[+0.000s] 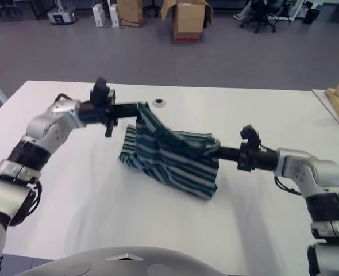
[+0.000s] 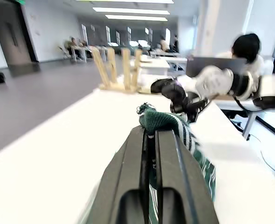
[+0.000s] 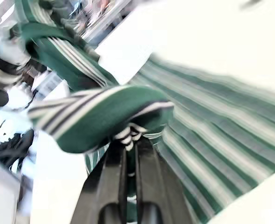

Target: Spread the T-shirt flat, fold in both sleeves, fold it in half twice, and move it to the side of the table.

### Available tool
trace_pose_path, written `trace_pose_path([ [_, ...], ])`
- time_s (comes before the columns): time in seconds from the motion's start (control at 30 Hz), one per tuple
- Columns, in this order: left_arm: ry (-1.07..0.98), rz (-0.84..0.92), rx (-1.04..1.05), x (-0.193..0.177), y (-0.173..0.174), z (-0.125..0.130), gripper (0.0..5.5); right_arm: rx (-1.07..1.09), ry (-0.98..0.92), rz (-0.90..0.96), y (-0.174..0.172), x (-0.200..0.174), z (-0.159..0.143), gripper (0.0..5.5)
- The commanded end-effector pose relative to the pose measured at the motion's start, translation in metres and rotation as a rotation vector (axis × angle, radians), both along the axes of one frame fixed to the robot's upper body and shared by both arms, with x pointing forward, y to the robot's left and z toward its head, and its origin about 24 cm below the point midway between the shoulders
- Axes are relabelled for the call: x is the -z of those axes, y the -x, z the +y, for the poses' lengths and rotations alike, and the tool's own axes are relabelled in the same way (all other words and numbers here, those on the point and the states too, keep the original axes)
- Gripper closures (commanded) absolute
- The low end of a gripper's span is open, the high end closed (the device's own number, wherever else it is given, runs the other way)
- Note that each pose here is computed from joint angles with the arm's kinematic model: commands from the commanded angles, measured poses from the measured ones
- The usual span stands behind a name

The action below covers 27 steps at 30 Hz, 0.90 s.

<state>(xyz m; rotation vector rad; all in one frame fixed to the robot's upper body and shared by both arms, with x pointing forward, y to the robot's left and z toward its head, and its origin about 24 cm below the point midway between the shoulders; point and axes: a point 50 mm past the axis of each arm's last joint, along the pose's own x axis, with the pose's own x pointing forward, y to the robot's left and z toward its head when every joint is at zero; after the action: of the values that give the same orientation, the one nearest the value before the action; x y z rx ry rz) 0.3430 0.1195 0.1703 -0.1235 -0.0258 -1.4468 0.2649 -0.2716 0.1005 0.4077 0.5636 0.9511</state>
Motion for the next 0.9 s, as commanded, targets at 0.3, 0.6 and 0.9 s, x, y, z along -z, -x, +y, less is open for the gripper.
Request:
trace_pose_path([
  [0.3, -0.378, 0.193, -0.587, 0.094, -0.033, 0.045, 5.50, 0.226, 0.201, 0.000, -0.078, 0.041, 0.041, 5.48],
  [0.6, -0.168, 0.383, -0.812, 0.101, -0.041, 0.027, 3.94, 0.555, 0.044, -0.089, -0.114, 0.006, 0.045, 3.80],
  [0.9, -0.446, -0.318, -0.481, 0.080, -0.027, 0.010, 3.77, 0.032, 0.210, -0.411, -0.040, 0.004, 0.070, 3.61],
])
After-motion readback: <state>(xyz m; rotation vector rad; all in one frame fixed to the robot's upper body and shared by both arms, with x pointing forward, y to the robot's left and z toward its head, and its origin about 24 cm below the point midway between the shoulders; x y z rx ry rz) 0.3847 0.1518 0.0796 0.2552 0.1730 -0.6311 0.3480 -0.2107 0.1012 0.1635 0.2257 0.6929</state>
